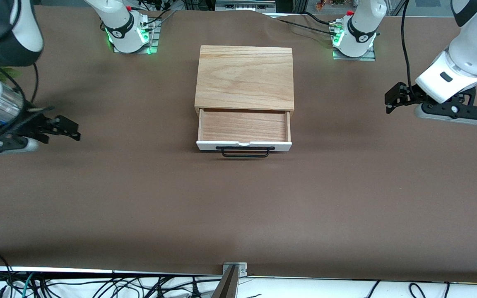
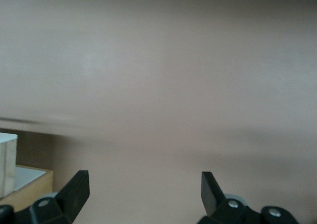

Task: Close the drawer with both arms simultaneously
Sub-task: 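Move both grippers toward the white drawer front on either side of the handle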

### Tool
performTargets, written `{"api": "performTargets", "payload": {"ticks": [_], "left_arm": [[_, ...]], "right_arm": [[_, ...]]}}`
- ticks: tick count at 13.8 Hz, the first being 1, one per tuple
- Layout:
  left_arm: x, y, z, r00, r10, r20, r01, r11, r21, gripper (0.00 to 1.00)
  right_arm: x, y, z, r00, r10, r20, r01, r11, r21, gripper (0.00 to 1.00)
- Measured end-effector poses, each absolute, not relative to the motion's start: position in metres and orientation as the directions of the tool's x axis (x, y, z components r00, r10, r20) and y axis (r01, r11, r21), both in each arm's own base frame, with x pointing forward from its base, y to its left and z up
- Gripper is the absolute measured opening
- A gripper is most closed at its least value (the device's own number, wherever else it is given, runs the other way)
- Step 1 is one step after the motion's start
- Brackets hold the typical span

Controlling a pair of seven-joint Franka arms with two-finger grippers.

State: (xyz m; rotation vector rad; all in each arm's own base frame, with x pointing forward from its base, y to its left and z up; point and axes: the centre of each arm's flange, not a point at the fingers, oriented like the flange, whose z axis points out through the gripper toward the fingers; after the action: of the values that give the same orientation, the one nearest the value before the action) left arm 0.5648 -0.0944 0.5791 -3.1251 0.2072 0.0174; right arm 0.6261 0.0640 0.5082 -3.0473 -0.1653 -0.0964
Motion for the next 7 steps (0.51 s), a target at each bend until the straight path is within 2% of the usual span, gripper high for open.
{"api": "performTargets", "payload": {"ticks": [4,7], "left_arm": [[0.585,-0.115,0.551,0.989,-0.144,-0.033,-0.141,-0.988,0.065,1.00],[0.613,-0.139,0.526,0.987,-0.157,-0.021,-0.153,-0.980,0.131,1.00]], "right_arm": [[0.635,0.137,0.468,0.978,0.195,0.077,0.202,-0.975,-0.093,1.00],[0.638,0.171,0.443,0.978,0.197,0.071,0.207,-0.963,-0.171,1.00]]}}
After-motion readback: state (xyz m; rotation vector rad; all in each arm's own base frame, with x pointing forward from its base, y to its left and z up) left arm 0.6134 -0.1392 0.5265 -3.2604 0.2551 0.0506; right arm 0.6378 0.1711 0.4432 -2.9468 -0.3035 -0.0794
